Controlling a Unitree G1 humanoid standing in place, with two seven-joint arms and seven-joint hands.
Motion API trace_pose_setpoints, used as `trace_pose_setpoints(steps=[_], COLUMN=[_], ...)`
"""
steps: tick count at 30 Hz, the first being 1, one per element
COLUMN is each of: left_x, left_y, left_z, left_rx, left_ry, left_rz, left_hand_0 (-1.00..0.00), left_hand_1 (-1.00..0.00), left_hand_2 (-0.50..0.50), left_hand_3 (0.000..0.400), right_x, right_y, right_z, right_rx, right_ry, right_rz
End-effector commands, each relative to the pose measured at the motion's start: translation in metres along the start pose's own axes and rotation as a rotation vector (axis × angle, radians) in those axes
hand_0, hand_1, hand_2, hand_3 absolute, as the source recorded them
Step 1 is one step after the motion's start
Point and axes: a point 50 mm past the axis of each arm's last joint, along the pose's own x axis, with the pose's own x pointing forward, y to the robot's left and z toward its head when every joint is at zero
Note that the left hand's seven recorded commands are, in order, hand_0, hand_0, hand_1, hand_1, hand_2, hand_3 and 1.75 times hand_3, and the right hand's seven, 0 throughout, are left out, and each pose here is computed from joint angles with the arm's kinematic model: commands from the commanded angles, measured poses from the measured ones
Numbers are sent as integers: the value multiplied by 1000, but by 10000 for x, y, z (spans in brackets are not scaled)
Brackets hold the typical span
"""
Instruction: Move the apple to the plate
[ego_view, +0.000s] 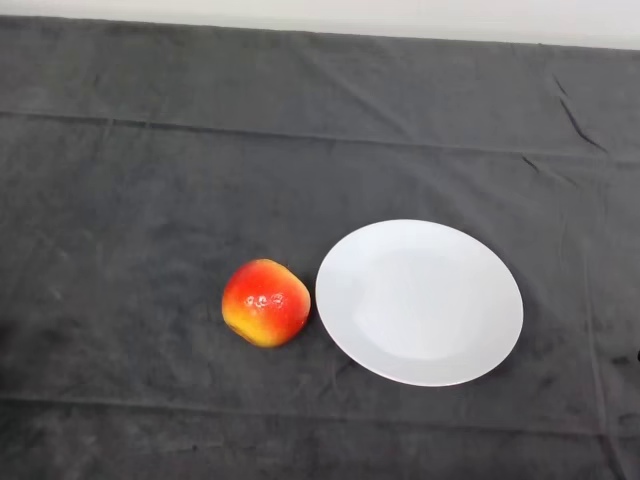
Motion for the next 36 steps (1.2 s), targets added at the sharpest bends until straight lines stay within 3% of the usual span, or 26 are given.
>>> trace_pose_setpoints(steps=[1,17,23,36], left_x=[-18,-291,-380,-531], left_y=[-110,-541,-715,-1109], left_z=[111,544,634,619], left_rx=[-1,-4,-13,-5], left_ry=[-83,-276,-297,-276], left_rz=[-51,-236,-306,-453], left_hand_0=[0,0,0,0], left_hand_1=[0,0,0,0], left_hand_2=[0,0,0,0], left_hand_3=[0,0,0,0], right_x=[-503,-501,-499,-498], right_y=[-149,-150,-150,-151], right_z=[-541,-542,-543,-543], right_rx=[-60,-60,-60,-61], right_ry=[300,300,300,300], right_rz=[-28,-27,-27,-27])
